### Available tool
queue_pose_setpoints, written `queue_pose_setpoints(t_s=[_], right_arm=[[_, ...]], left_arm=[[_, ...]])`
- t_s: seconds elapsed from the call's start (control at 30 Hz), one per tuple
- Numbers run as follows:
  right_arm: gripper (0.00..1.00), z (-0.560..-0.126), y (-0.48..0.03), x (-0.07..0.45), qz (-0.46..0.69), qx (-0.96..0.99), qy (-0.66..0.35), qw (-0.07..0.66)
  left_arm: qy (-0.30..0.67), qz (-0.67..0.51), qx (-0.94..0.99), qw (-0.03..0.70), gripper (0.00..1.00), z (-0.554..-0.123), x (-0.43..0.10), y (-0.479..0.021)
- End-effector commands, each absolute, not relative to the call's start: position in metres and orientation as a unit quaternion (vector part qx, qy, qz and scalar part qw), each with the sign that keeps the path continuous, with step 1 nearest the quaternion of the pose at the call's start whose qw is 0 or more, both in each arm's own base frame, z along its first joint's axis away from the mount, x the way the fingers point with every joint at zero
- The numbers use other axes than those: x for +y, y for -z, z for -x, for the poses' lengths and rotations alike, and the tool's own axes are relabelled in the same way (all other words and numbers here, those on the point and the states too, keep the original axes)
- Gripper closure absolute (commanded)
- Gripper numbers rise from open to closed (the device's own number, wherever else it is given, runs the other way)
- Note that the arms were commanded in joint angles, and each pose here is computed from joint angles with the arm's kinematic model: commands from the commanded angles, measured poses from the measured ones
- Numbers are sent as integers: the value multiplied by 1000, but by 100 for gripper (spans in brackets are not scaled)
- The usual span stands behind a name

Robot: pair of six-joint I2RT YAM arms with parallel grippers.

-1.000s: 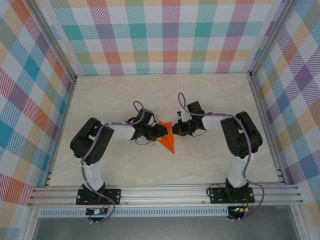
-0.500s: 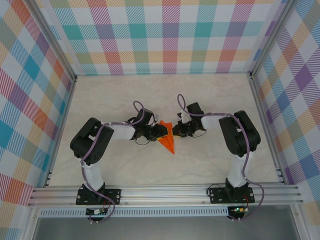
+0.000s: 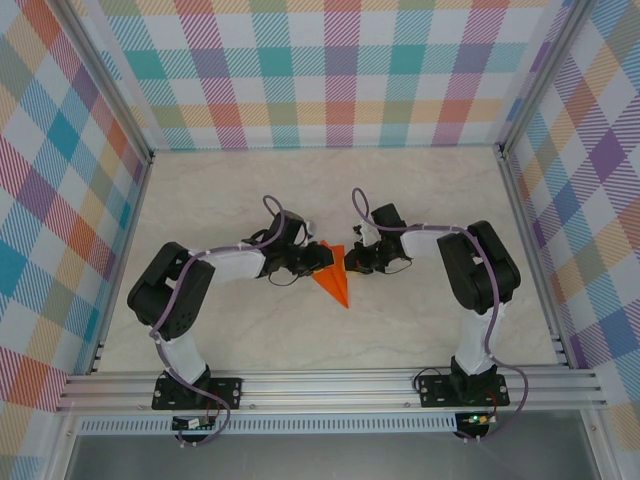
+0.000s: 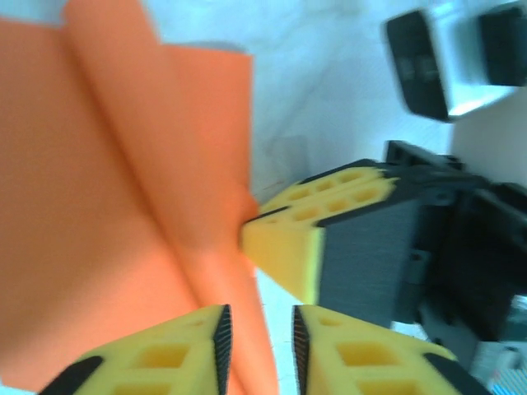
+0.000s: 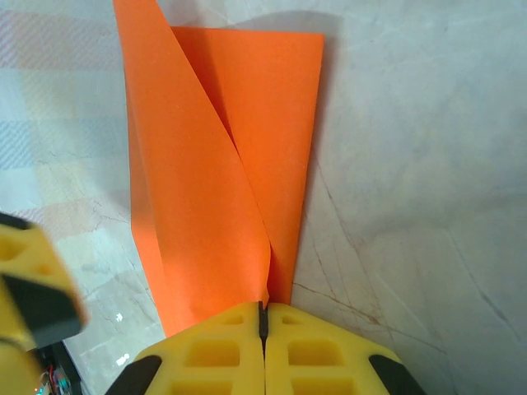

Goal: Fold a paper plane with a square sheet of paper (fold left side to right side)
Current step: Fourth fold the wing at the center of the table.

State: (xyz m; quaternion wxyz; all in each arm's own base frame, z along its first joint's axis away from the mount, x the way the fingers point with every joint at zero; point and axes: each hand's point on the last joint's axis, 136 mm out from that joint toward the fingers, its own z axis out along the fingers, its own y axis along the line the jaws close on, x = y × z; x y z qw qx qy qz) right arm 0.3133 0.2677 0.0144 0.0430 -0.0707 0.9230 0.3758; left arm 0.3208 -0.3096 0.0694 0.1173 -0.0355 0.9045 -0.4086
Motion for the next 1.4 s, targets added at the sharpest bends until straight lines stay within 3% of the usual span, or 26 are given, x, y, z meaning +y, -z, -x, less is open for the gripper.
queue_pose_setpoints(t_s=[0.0, 0.2, 0.9, 1.0, 1.23, 1.37], right_arm=[[94, -294, 17, 257, 72, 943, -326, 4], [94, -293, 19, 258, 73, 943, -324, 2], [93, -294, 16, 258, 83, 944, -320, 3], [90, -300, 3, 264, 88, 938, -334, 19], [69, -316, -61, 256, 105, 936, -319, 103], [66, -301, -84, 252, 115, 932, -324, 119]], left_arm=[[426, 12, 897, 120, 79, -323, -324, -85], [426, 13, 899, 104, 85, -334, -336, -70], [353, 36, 933, 60, 87, -326, -319, 5], [348, 41, 935, 55, 87, -320, -314, 13], [341, 47, 938, 52, 88, -312, -307, 20], [339, 48, 938, 53, 88, -311, -306, 20]])
